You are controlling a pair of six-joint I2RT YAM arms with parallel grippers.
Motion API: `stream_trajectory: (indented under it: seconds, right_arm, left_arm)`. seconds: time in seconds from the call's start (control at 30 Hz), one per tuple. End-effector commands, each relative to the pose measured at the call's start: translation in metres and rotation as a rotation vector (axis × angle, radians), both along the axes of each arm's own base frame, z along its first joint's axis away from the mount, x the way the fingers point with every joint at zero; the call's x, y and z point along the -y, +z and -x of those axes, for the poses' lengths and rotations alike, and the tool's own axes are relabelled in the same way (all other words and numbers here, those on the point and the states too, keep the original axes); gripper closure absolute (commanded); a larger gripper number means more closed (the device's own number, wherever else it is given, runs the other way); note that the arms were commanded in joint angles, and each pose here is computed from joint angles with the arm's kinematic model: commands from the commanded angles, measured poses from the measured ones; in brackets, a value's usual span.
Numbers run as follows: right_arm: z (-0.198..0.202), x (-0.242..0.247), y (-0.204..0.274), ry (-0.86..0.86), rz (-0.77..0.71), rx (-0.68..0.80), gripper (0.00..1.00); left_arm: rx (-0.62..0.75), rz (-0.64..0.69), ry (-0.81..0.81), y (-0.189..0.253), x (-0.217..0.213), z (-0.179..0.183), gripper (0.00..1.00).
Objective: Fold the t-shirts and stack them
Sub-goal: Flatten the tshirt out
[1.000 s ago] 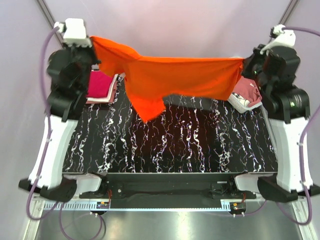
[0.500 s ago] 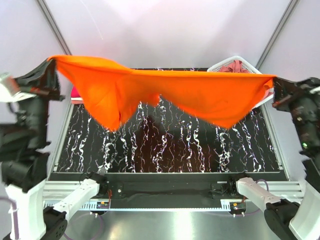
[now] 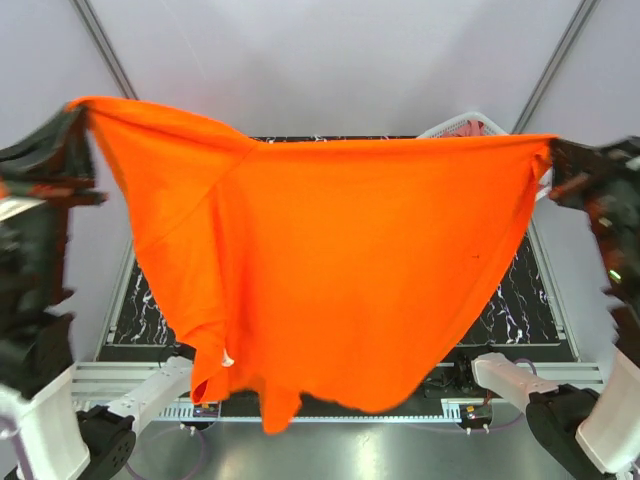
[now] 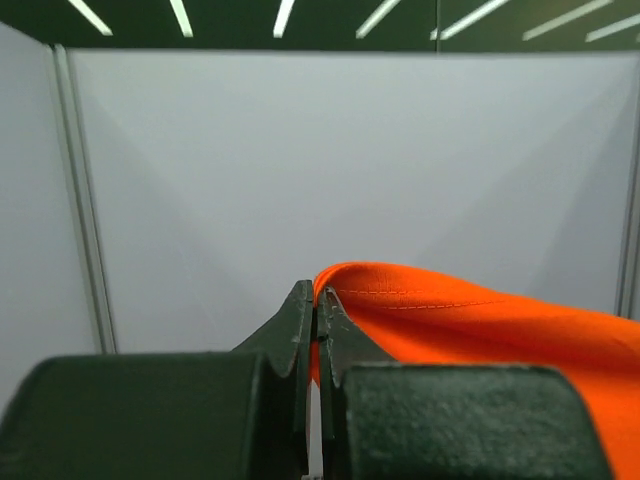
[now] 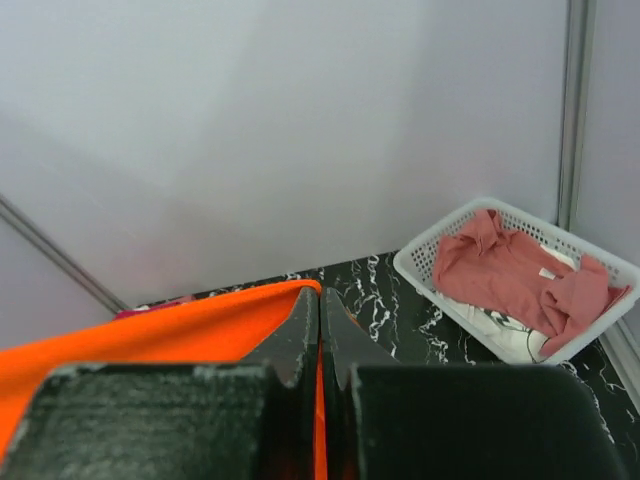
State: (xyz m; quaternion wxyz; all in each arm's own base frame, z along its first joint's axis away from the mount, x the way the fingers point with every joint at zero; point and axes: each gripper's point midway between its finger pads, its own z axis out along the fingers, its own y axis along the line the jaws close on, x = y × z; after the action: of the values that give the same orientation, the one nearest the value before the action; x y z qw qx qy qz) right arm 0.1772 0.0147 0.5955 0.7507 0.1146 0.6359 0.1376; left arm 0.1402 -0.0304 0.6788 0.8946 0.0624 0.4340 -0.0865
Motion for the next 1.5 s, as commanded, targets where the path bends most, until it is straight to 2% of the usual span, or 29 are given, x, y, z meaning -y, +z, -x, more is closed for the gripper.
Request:
stream_trajectory:
  seconds: [0.0, 0.07, 0.1, 0.17, 0.2, 0.23, 0.27, 0.3, 0.37, 0.4, 0.43, 0.47, 0.53, 0.57, 0.6, 0.73, 0.83, 1.0, 1.03, 1.1, 1.13, 1.17, 1.23, 1.27, 1.33, 1.47]
  right_arm:
    - [-0.087, -0.004, -0.096, -0.081, 0.103, -0.293, 1.00]
    - [-0.098, -0.004, -0.124, -0.099, 0.092, -0.314, 1.00]
    - [-0.110, -0.006, -0.178, -0.106, 0.119, -0.426, 1.00]
    - [-0.129, -0.008, -0.217, -0.123, 0.115, -0.465, 1.00]
    - [-0.139, -0.008, -0.273, -0.136, 0.147, -0.581, 1.00]
    - [-0.146, -0.004, -0.296, -0.178, 0.142, -0.622, 1.00]
    - [-0.157, -0.003, -0.312, -0.197, 0.136, -0.635, 1.00]
    - [-0.166, -0.003, -0.354, -0.213, 0.163, -0.728, 1.00]
    - [-0.186, -0.005, -0.381, -0.210, 0.166, -0.774, 1.00]
    - [-0.200, -0.002, -0.401, -0.229, 0.204, -0.836, 1.00]
    - [-0.209, 0.002, -0.405, -0.248, 0.216, -0.848, 1.00]
    - [-0.224, 0.005, -0.399, -0.259, 0.220, -0.835, 1.00]
    - [-0.249, 0.012, -0.421, -0.256, 0.252, -0.890, 1.00]
    - [-0.265, 0.011, -0.413, -0.248, 0.248, -0.870, 1.00]
    - [-0.276, 0.012, -0.433, -0.231, 0.276, -0.917, 1.00]
    - [-0.308, 0.014, -0.443, -0.204, 0.299, -0.934, 1.00]
    - [-0.317, 0.015, -0.429, -0.205, 0.311, -0.913, 1.00]
    - [-0.304, 0.012, -0.331, -0.205, 0.240, -0.737, 1.00]
    - [-0.297, 0.010, -0.314, -0.194, 0.231, -0.711, 1.00]
    - [-0.274, 0.008, -0.265, -0.183, 0.188, -0.609, 1.00]
    - [-0.262, 0.008, -0.253, -0.178, 0.179, -0.596, 1.00]
    - [-0.243, 0.008, -0.226, -0.171, 0.152, -0.535, 1.00]
    - [-0.218, 0.007, -0.206, -0.155, 0.139, -0.500, 1.00]
    - [-0.195, 0.007, -0.182, -0.142, 0.122, -0.439, 1.00]
    - [-0.169, 0.007, -0.166, -0.124, 0.111, -0.411, 1.00]
    - [-0.097, 0.007, -0.123, -0.092, 0.066, -0.282, 1.00]
  left_arm:
    - [-0.285, -0.202, 0.028, -0.101, 0.037, -0.112, 1.00]
    - [-0.303, -0.260, 0.009, -0.134, 0.050, -0.134, 1.00]
    - [-0.389, -0.336, 0.002, -0.187, 0.059, -0.158, 1.00]
    - [-0.438, -0.397, -0.023, -0.228, 0.070, -0.179, 1.00]
    - [-0.540, -0.440, -0.035, -0.274, 0.077, -0.201, 1.00]
    - [-0.589, -0.466, -0.043, -0.295, 0.079, -0.213, 1.00]
    - [-0.689, -0.513, -0.042, -0.335, 0.078, -0.233, 1.00]
    - [-0.724, -0.520, -0.037, -0.353, 0.077, -0.243, 1.00]
    - [-0.772, -0.509, 0.000, -0.391, 0.068, -0.274, 1.00]
    - [-0.781, -0.508, 0.009, -0.400, 0.066, -0.283, 1.00]
    - [-0.759, -0.495, 0.041, -0.400, 0.061, -0.296, 1.00]
    - [-0.792, -0.504, 0.054, -0.419, 0.060, -0.310, 1.00]
    - [-0.815, -0.511, 0.084, -0.436, 0.058, -0.332, 1.00]
    - [-0.822, -0.518, 0.087, -0.441, 0.058, -0.339, 1.00]
    - [-0.828, -0.519, 0.086, -0.445, 0.059, -0.345, 1.00]
    - [-0.849, -0.503, 0.061, -0.456, 0.065, -0.367, 1.00]
    - [-0.867, -0.488, 0.118, -0.447, 0.058, -0.376, 1.00]
    - [-0.704, -0.506, 0.238, -0.359, 0.038, -0.366, 1.00]
    - [-0.634, -0.501, 0.255, -0.323, 0.036, -0.354, 1.00]
    - [-0.589, -0.505, 0.268, -0.292, 0.031, -0.338, 1.00]
    - [-0.522, -0.496, 0.286, -0.258, 0.026, -0.319, 1.00]
    - [-0.491, -0.489, 0.293, -0.242, 0.024, -0.308, 1.00]
    - [-0.401, -0.461, 0.309, -0.204, 0.017, -0.272, 1.00]
    - [-0.373, -0.453, 0.307, -0.194, 0.016, -0.260, 1.00]
    - [-0.292, -0.435, 0.308, -0.166, 0.011, -0.224, 1.00]
    - [-0.209, -0.407, 0.300, -0.138, 0.003, -0.167, 1.00]
